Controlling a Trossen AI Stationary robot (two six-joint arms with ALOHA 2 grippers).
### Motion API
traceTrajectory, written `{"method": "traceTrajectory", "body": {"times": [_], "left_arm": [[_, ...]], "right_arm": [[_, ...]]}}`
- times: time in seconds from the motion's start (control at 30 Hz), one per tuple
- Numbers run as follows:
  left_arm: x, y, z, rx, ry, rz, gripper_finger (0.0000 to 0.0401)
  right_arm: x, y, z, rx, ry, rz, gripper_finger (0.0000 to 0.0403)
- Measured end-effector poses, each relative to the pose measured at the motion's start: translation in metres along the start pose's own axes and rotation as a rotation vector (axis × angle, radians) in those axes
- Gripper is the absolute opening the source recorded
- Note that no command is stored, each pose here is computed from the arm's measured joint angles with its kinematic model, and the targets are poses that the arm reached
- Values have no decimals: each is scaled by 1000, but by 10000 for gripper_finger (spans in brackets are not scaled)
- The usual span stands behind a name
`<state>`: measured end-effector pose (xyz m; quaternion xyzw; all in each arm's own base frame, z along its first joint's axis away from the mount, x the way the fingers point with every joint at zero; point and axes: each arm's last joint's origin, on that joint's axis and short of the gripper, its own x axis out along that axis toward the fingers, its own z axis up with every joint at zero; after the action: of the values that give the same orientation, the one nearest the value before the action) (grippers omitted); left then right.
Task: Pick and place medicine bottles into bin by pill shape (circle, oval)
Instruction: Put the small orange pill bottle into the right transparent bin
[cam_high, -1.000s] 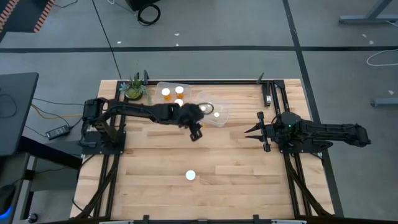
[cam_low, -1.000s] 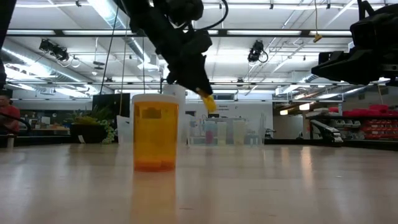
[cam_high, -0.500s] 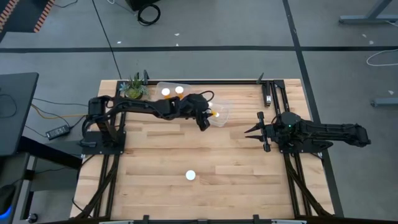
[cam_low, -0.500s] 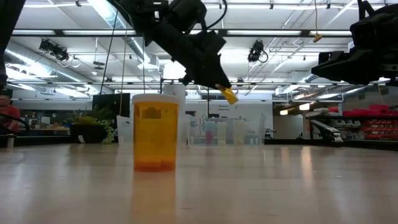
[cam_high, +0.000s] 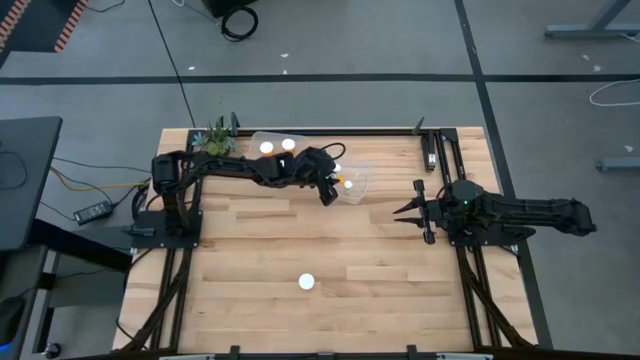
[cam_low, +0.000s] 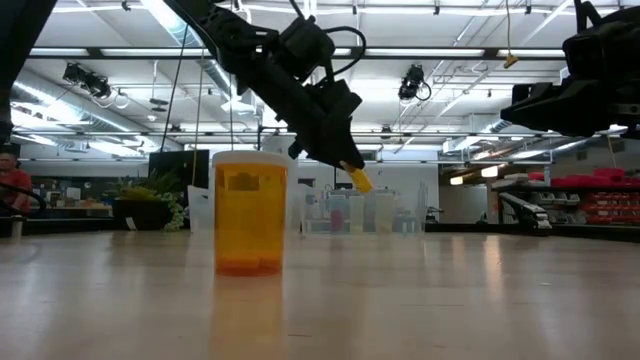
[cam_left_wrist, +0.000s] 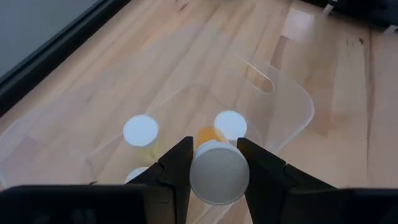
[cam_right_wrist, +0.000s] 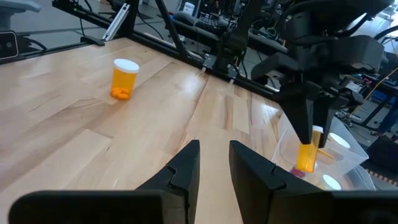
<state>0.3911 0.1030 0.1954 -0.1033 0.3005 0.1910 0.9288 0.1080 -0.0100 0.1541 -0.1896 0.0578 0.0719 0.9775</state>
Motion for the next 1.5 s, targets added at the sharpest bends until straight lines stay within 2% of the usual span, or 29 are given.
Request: {"method": "traceTrajectory", "body": {"times": [0.23, 0.5, 0.63, 0.93, 1.07, 1.3, 1.5], "left_arm": [[-1, -1, 5, -7, -17, -7, 132], [-14, -1, 54, 39, -100, -16, 125], [-13, 2, 66, 42, -131, -10, 132], [39, -1, 69, 113, 44, 2, 125], [57, -2, 71, 130, 136, 5, 133], [77, -5, 69, 142, 241, -10, 131], [78, -5, 61, 150, 308, -26, 127]], "right_arm": [[0, 0, 0, 0, 0, 0, 93], [0, 0, 0, 0, 0, 0, 93], [0, 0, 0, 0, 0, 0, 93], [0, 0, 0, 1, 1, 0, 93], [0, 0, 0, 0, 1, 0, 93], [1, 0, -1, 3, 8, 4, 93], [1, 0, -1, 3, 9, 4, 93]]}}
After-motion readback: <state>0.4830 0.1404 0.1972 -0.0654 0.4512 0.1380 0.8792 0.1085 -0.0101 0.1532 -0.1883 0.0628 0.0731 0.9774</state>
